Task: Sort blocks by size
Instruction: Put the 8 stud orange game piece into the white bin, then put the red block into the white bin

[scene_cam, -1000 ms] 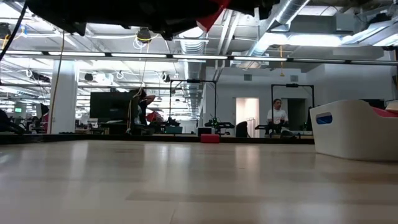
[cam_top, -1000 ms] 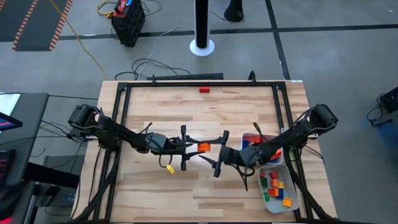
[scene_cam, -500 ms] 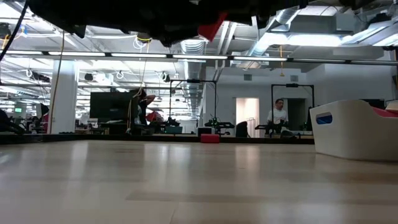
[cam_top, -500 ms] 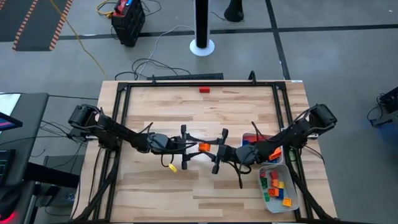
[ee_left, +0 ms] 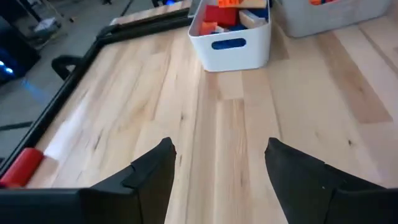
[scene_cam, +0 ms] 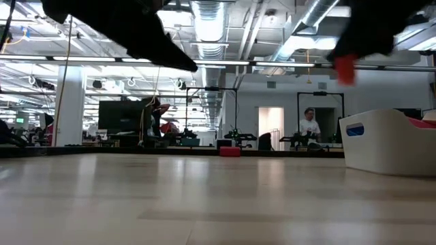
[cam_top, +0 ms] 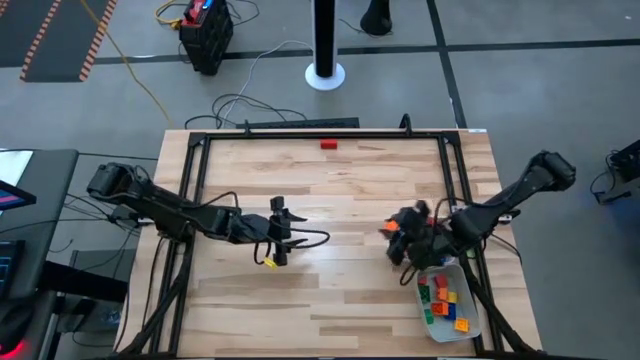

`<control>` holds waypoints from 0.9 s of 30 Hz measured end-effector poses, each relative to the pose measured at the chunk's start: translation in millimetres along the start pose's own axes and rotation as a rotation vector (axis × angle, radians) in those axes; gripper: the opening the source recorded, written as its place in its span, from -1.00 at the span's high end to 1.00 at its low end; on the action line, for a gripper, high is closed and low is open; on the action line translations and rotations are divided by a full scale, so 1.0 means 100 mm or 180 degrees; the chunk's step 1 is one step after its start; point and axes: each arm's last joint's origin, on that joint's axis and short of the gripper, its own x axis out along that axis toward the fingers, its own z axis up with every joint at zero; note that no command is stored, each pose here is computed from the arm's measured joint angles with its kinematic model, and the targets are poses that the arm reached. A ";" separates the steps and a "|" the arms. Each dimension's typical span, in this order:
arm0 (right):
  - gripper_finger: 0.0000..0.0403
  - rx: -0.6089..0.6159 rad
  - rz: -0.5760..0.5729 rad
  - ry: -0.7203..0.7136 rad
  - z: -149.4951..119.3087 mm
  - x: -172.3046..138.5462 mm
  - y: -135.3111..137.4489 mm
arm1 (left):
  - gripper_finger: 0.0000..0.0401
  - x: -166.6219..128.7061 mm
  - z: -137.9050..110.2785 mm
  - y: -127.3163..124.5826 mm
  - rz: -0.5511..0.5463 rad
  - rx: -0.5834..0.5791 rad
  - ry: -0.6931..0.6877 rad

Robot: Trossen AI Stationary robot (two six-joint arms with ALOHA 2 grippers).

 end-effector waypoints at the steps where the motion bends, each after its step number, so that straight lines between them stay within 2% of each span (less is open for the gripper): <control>1: 0.20 0.0097 -0.0097 0.0079 -0.03 -0.03 -0.06 | -0.17 0.00 0.00 0.01 0.0012 0.0010 0.0007; 5: 0.05 0.0338 -0.0379 0.0253 -0.09 -0.08 -0.19 | -0.17 0.06 0.00 0.06 0.0084 0.0121 -0.0020; 10: -0.07 0.0239 -0.0675 0.0583 -0.14 -0.02 -0.28 | -0.17 0.12 -0.04 0.22 0.0251 0.0391 0.0082; 14: -0.11 0.0202 -0.0768 0.0747 -0.07 0.06 -0.35 | -0.17 0.16 -0.12 0.34 0.0377 0.0559 0.0175; 19: -0.12 0.0095 -0.0828 0.0690 0.22 0.12 -0.44 | -0.17 0.19 -0.19 0.49 0.0525 0.0664 0.0267; 22: -0.13 0.0025 -0.0822 0.0474 0.46 0.26 -0.51 | -0.17 0.21 -0.22 0.58 0.0578 0.0599 0.0208; 27: -0.13 -0.0013 -0.0341 0.0257 0.82 0.67 -0.72 | -0.17 0.27 -0.31 0.70 0.0663 0.0378 0.0125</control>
